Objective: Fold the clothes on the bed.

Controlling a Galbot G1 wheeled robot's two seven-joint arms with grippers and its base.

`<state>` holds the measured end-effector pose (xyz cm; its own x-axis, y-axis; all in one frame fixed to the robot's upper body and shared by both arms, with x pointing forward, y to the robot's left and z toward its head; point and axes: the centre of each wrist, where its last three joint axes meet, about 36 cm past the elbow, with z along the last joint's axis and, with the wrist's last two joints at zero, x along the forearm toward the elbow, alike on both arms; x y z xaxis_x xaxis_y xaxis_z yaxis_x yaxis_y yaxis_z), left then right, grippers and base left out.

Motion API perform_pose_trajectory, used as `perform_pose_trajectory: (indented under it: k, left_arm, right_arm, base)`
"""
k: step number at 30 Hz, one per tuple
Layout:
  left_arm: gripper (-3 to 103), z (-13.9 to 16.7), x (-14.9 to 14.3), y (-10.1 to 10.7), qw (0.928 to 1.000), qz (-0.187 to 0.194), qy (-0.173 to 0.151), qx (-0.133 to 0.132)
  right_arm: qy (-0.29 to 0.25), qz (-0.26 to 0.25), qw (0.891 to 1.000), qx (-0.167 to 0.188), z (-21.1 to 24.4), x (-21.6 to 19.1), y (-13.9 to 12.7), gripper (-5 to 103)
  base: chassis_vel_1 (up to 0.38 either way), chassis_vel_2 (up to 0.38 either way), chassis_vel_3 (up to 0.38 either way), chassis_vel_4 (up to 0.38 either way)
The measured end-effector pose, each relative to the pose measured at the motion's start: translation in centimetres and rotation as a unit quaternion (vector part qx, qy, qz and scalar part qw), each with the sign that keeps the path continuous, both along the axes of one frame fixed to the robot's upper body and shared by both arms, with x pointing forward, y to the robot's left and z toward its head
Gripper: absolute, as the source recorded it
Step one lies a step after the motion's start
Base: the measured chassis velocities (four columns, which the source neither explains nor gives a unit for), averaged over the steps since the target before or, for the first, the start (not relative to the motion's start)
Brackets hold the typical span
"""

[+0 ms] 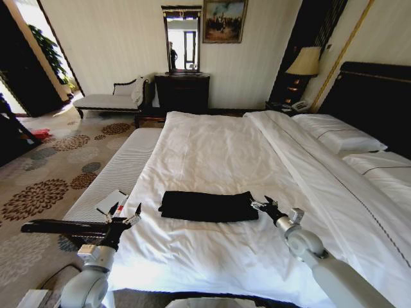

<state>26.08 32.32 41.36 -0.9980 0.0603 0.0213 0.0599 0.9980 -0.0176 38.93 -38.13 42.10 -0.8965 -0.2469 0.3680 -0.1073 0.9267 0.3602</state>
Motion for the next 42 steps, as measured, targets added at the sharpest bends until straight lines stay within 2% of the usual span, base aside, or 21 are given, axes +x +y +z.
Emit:
perform_pose_trajectory:
  k: [3, 5, 7, 13, 17, 30, 34, 36, 38, 42]
  left_arm:
    - [100, 0.0, 0.0, 0.0, 1.0000, 0.000, 0.000, 0.000]
    - [100, 0.0, 0.0, 0.0, 1.0000, 0.000, 0.000, 0.000]
    - [100, 0.0, 0.1, 0.0, 1.0000, -0.001, 0.000, 0.000]
    - [100, 0.0, 0.1, -0.1, 1.0000, -0.001, 0.000, -0.001]
    - [100, 0.0, 0.1, -0.1, 1.0000, -0.001, 0.000, -0.001]
    - [100, 0.0, 0.1, -0.1, 1.0000, -0.001, 0.001, -0.001]
    - [100, 0.0, 0.1, -0.1, 1.0000, -0.001, 0.001, -0.001]
    - [100, 0.0, 0.1, -0.1, 1.0000, -0.001, 0.002, -0.001]
    - [100, 0.0, 0.1, -0.1, 1.0000, -0.001, 0.002, -0.001]
    - [100, 0.0, 0.1, -0.1, 1.0000, -0.001, 0.002, -0.001]
  right_arm:
    - [0.042, 0.007, 0.998, 0.040, 1.2, 0.6, -1.1, 100]
    - [0.061, 0.013, 0.997, 0.048, 1.6, 0.7, -1.5, 100]
    - [0.108, 0.031, 0.992, 0.065, 2.7, 0.9, -2.5, 100]
    - [0.163, 0.056, 0.983, 0.062, 4.0, 2.4, -3.8, 100]
    - [0.166, 0.064, 0.983, 0.035, 3.8, 3.2, -3.7, 100]
    - [0.183, 0.059, 0.981, -0.014, 1.1, 4.2, -3.7, 100]
    - [0.193, 0.063, 0.979, -0.008, 0.7, 4.0, -3.6, 100]
    - [0.202, 0.068, 0.977, 0.006, 0.7, 4.1, -3.4, 100]
    - [0.216, 0.076, 0.973, 0.039, 0.8, 4.4, -3.1, 100]
    - [0.217, 0.081, 0.971, 0.058, 0.7, 4.5, -2.6, 100]
  base:
    - [0.000, 0.000, 0.000, 0.000]
    - [0.000, 0.000, 0.000, 0.000]
    - [0.000, 0.000, 0.000, 0.000]
    - [0.000, 0.000, 0.000, 0.000]
    - [0.000, 0.000, 0.000, 0.000]
    - [0.000, 0.000, 0.000, 0.000]
    - [0.000, 0.000, 0.000, 0.000]
    - [0.000, 0.000, 0.000, 0.000]
    - [0.000, 0.000, 0.000, 0.000]
    - [0.000, 0.000, 0.000, 0.000]
